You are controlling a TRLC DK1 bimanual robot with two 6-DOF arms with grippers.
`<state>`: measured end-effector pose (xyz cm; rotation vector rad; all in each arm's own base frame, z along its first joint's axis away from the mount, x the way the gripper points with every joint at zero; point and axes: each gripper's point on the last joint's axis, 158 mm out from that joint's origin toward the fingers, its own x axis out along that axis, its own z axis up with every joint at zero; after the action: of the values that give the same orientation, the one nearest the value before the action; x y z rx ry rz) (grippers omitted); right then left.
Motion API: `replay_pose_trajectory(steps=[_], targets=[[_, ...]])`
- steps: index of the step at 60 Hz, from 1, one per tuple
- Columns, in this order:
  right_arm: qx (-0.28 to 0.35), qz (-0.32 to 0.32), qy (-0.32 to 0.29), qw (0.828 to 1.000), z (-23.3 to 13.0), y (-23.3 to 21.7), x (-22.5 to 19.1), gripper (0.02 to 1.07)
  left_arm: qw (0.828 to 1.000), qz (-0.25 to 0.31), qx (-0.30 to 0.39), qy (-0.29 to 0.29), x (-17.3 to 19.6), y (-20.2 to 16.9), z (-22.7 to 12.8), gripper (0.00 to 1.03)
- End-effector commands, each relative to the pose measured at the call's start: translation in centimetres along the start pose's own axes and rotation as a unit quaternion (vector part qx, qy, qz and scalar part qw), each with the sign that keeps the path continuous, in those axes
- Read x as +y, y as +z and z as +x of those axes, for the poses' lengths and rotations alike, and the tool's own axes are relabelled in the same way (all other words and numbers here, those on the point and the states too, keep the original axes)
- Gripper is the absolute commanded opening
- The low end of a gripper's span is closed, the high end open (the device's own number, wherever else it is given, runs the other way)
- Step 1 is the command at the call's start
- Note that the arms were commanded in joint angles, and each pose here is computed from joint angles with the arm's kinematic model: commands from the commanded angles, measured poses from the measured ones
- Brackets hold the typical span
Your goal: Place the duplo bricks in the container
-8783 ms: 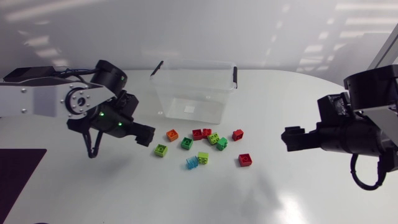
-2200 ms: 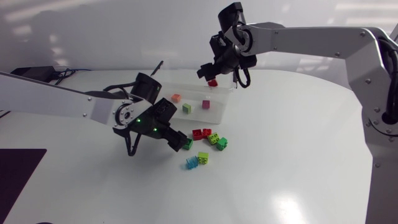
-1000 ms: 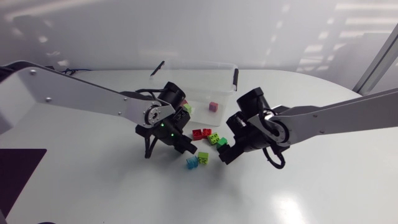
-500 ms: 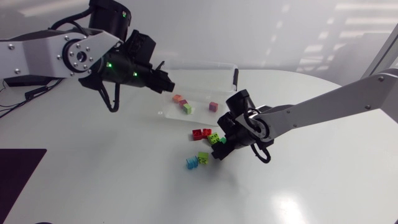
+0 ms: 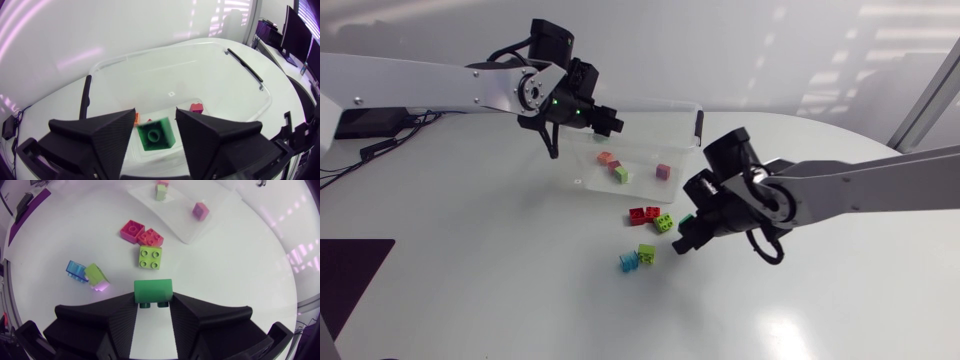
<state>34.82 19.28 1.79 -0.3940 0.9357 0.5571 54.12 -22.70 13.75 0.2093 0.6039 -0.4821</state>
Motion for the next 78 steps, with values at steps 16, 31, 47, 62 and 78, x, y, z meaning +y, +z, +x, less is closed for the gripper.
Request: replay_pose_trajectory(steps=[16,31,47,62,78], targets=[[-0.084,0.006,-0.022,0.996,-10.0,6.7,-1.3,0.2,0.999,-0.013,-0.03,0.017,1.9,1.7,-2.1,0.98],[-0.14,0.035,-0.044,0.989,-11.7,14.0,-4.7,0.2,0.998,0.047,-0.042,-0.006,-1.6,-0.5,-9.9,0.98],[-0.152,0.054,-0.046,0.986,-7.3,18.3,-6.4,0.21,0.987,0.12,0.044,-0.094,-7.4,-10.6,-11.2,0.98],[-0.147,0.063,-0.055,0.986,-1.9,20.6,-8.5,0.23,0.965,0.168,0.12,-0.164,-13.3,-17.5,-9.2,0.98],[-0.116,0.066,-0.058,0.989,-0.4,17.9,-8.8,1.03,0.948,0.198,0.159,-0.192,-14.9,-18.9,-7.0,0.98]])
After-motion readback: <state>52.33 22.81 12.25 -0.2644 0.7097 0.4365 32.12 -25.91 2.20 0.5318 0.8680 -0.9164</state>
